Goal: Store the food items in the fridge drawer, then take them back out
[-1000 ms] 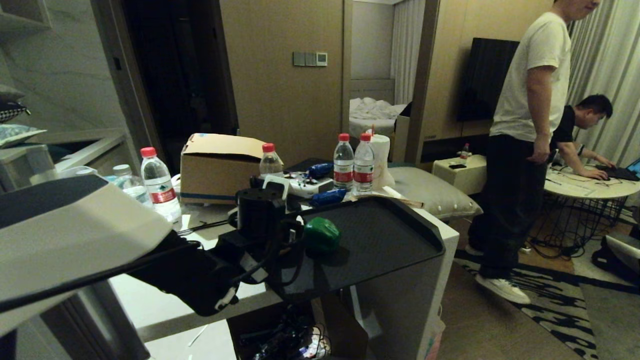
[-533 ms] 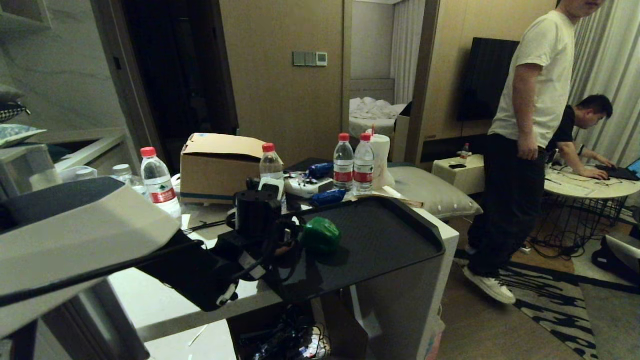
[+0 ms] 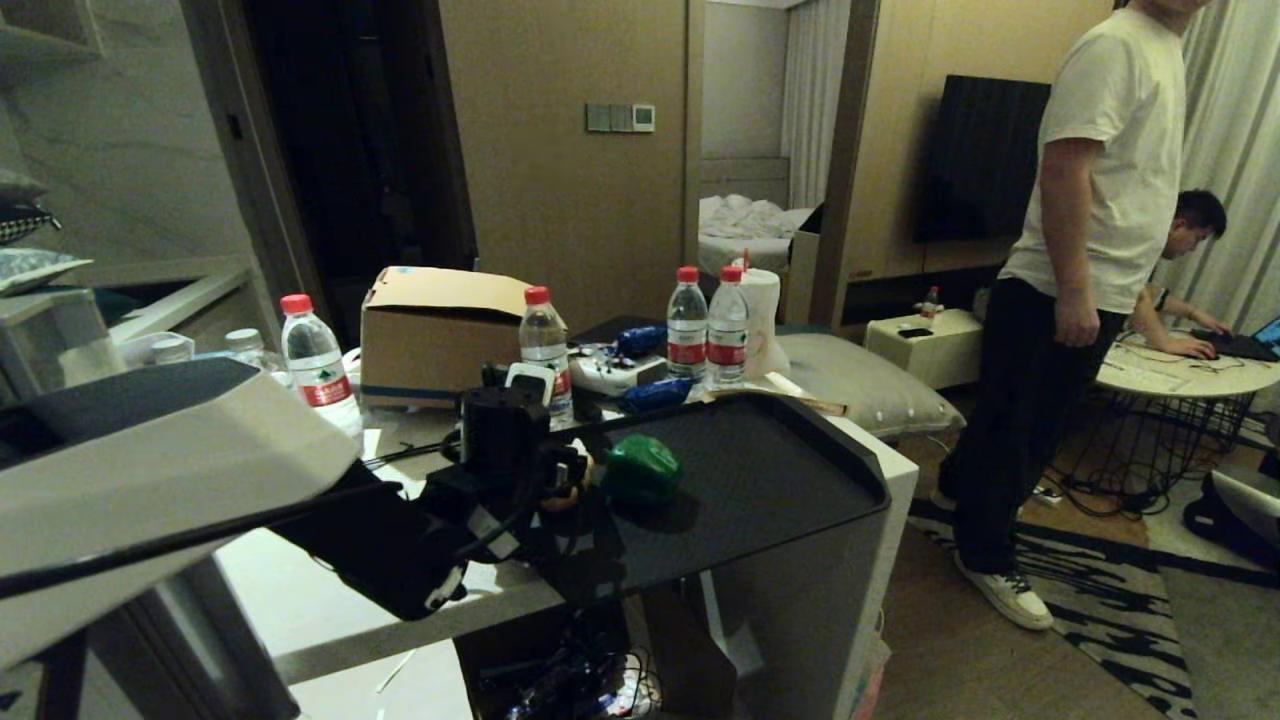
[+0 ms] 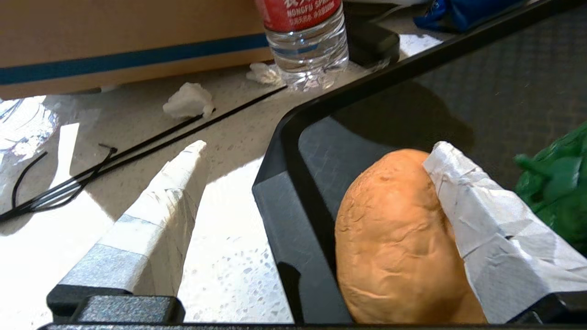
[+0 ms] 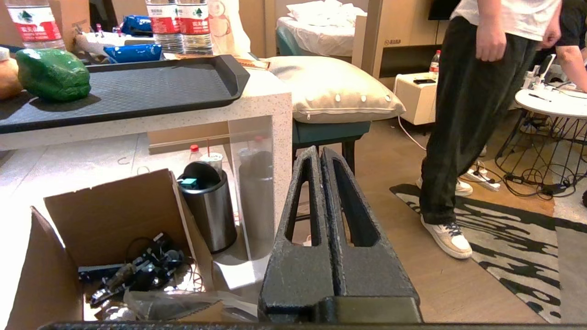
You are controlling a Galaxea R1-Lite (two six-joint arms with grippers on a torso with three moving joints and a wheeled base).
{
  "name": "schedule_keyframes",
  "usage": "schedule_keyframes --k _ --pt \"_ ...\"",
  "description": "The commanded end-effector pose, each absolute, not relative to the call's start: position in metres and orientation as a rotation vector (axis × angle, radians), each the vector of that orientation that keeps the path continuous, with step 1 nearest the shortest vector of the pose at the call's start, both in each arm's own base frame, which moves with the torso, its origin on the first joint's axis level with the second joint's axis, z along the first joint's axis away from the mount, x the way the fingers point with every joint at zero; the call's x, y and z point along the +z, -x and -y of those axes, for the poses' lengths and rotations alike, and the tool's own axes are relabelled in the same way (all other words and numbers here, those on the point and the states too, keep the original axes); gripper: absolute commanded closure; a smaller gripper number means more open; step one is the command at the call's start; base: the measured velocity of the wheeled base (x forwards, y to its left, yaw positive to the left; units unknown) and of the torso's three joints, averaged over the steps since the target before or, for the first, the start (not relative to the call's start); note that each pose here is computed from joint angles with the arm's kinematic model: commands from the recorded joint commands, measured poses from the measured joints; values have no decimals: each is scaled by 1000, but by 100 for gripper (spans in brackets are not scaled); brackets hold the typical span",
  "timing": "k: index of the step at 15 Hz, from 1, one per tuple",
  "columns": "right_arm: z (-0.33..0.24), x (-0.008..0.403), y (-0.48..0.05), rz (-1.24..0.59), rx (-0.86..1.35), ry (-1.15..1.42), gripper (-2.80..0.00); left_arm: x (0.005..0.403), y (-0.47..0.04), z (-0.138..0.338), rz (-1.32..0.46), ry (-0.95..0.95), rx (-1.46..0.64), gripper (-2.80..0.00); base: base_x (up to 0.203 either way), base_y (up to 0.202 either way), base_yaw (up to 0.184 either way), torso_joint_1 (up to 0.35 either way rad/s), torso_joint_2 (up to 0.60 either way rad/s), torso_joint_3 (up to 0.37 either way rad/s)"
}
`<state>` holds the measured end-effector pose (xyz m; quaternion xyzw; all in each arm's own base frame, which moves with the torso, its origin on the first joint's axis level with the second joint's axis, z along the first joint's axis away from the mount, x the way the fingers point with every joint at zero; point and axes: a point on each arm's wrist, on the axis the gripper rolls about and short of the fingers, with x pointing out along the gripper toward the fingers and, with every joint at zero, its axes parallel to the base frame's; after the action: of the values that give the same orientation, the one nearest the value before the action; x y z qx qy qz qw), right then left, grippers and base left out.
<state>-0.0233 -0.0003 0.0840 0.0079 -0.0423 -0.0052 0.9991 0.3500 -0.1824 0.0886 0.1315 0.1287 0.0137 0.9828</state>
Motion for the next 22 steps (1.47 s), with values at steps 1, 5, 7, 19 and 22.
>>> schedule_keyframes --k 1,5,7,19,22 --pt "0 76 21 55 -9 -16 0 86 -346 180 -272 -275 28 -280 0 0 0 0 0 0" --pt "0 76 21 55 -10 -16 0 79 -330 174 -318 -306 -7 -280 0 0 0 0 0 0" --pt "0 76 21 55 -9 -16 0 81 -329 176 -302 -295 -18 -280 0 0 0 0 0 0" --pt "0 76 21 55 -9 -16 0 65 -313 180 -362 -342 -49 -280 0 0 0 0 0 0" --pt "0 76 21 55 -10 -16 0 62 -313 180 -373 -349 -49 -280 0 0 0 0 0 0"
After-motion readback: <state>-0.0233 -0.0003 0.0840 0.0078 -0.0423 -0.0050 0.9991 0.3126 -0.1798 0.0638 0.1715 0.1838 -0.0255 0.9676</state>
